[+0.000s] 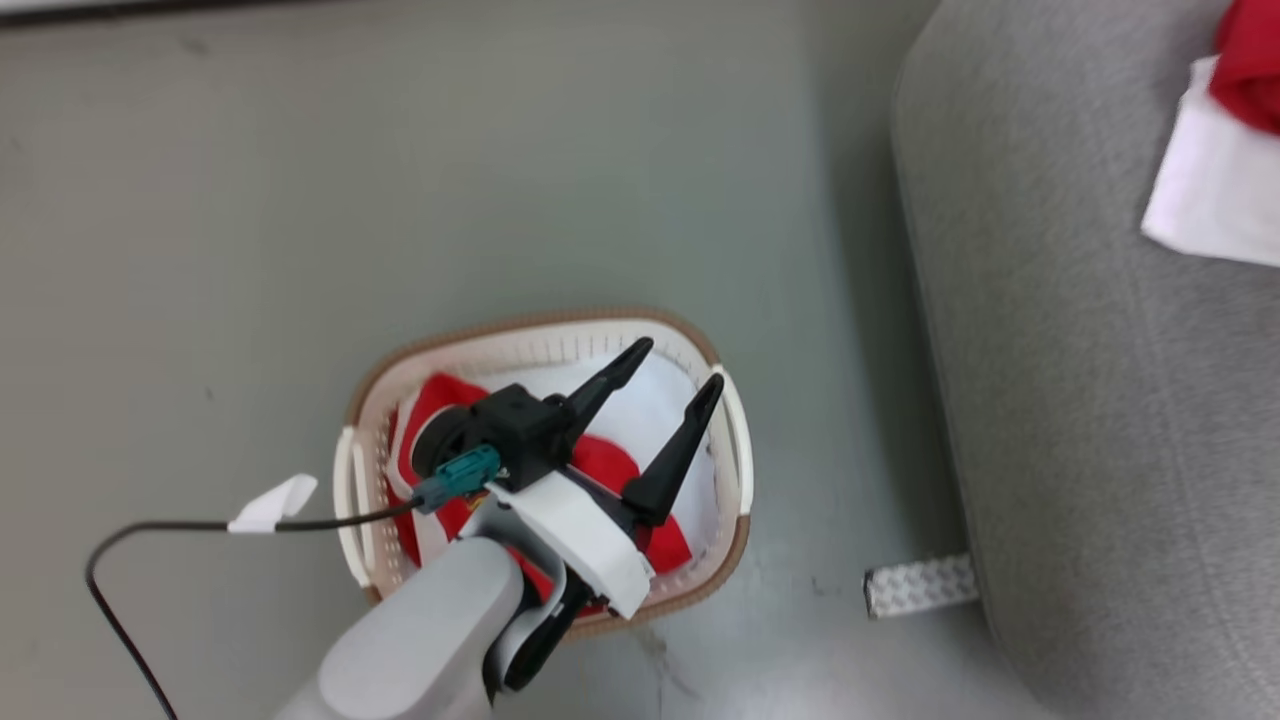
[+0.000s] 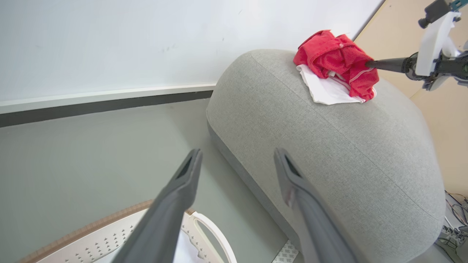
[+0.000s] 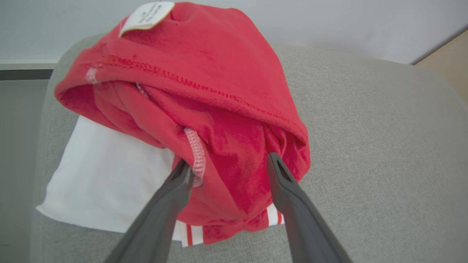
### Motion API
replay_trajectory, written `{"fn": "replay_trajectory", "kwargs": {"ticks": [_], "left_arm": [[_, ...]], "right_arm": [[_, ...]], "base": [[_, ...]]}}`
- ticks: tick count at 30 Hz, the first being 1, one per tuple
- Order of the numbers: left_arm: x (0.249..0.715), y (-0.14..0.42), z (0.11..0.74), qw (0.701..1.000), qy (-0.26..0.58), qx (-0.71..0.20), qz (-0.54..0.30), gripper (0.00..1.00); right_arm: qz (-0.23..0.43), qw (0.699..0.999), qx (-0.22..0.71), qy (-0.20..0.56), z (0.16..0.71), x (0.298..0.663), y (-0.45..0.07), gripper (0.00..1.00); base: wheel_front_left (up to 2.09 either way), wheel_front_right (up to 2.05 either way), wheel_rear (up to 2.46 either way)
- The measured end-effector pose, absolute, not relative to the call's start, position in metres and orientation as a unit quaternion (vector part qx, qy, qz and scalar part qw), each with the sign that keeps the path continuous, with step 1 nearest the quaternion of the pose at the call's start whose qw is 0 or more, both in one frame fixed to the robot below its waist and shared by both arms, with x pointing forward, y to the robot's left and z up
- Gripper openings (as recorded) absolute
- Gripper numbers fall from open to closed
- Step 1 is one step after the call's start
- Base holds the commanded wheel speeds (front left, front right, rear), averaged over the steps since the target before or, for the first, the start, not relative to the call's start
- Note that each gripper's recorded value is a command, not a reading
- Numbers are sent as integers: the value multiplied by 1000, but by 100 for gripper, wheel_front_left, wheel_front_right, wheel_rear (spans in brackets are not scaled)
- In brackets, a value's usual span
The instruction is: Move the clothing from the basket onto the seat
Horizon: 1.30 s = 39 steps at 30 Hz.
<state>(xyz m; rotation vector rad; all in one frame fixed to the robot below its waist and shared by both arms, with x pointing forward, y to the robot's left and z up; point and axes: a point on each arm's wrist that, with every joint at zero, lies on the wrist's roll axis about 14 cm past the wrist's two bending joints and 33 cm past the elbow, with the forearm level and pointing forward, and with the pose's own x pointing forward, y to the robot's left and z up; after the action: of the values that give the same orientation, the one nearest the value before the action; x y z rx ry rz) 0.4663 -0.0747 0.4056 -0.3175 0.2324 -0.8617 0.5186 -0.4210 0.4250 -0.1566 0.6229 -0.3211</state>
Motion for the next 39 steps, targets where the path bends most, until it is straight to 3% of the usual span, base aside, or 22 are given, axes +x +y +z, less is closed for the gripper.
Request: {"fn": "replay_trajectory", "kwargs": {"ticks": [7, 13, 21, 26, 39], "left_arm": [[460, -54, 446, 912, 82, -146, -374, 100], [455, -27, 498, 933, 21, -134, -332, 100], [441, 24, 553, 956, -52, -119, -264, 100], [434, 72, 566, 971, -78, -113, -194, 100], [399, 160, 543, 991, -74, -93, -63, 100]], "right_arm": [[-114, 963, -57, 236, 482, 509, -393, 100], [-64, 990, -28, 123, 555, 496, -362, 100], [18, 1000, -11, -6, 620, 464, -310, 100], [55, 997, 9, -60, 625, 444, -279, 100], [89, 991, 66, -76, 556, 392, -197, 100]], "base": [[0, 0, 0], [0, 0, 0], [0, 0, 0], [0, 0, 0], [0, 0, 0]]}}
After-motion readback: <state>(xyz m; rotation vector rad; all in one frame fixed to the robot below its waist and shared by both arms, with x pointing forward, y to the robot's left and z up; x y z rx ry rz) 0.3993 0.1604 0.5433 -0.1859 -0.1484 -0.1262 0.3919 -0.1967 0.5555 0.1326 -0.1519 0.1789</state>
